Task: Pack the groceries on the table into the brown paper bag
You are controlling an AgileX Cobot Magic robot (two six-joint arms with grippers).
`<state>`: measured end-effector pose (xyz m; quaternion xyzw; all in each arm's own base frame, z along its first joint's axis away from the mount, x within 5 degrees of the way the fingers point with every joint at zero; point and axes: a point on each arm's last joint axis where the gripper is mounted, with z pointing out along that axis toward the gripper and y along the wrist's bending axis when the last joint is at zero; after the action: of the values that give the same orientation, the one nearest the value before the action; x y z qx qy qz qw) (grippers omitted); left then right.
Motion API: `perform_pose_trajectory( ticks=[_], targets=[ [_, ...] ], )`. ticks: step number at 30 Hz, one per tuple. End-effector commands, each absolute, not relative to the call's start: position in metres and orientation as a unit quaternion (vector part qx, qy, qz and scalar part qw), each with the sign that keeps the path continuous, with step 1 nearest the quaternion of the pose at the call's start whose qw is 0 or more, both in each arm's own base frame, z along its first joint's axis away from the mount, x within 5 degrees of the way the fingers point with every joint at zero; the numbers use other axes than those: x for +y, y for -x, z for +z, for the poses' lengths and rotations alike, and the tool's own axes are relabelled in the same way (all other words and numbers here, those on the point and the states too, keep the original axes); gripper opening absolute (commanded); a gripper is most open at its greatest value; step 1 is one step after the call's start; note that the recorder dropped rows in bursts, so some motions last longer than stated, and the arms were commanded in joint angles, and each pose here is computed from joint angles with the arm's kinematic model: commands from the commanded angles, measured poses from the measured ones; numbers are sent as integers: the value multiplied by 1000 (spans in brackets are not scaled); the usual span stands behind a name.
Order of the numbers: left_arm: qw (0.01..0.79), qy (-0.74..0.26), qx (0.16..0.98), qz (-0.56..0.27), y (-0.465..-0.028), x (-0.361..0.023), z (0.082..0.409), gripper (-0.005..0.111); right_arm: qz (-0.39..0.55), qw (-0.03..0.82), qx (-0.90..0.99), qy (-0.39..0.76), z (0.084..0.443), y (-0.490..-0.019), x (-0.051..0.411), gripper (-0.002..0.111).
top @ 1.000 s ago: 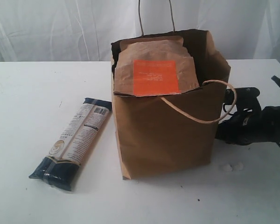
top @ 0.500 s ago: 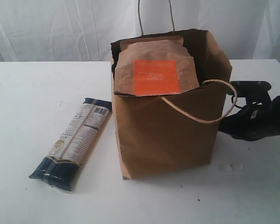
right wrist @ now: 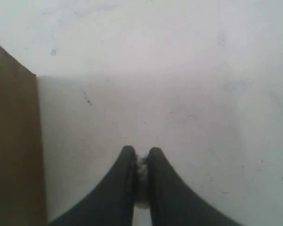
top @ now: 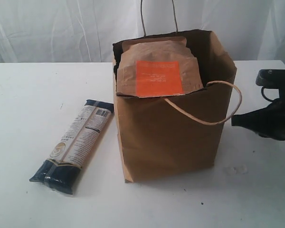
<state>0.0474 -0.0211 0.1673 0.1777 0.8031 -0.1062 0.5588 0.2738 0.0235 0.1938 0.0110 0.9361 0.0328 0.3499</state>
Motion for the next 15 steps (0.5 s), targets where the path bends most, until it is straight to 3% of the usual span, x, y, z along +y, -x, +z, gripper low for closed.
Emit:
perform_pose_trajectory(
  ticks=[1, 15],
  targets=[
    [558, -176, 804, -107, -47, -21, 166, 0, 35, 387, 921, -16, 221, -261, 20, 7],
    [558, -176, 804, -107, -47, -21, 166, 0, 51, 552, 832, -15, 314, -213, 16, 7]
  ],
)
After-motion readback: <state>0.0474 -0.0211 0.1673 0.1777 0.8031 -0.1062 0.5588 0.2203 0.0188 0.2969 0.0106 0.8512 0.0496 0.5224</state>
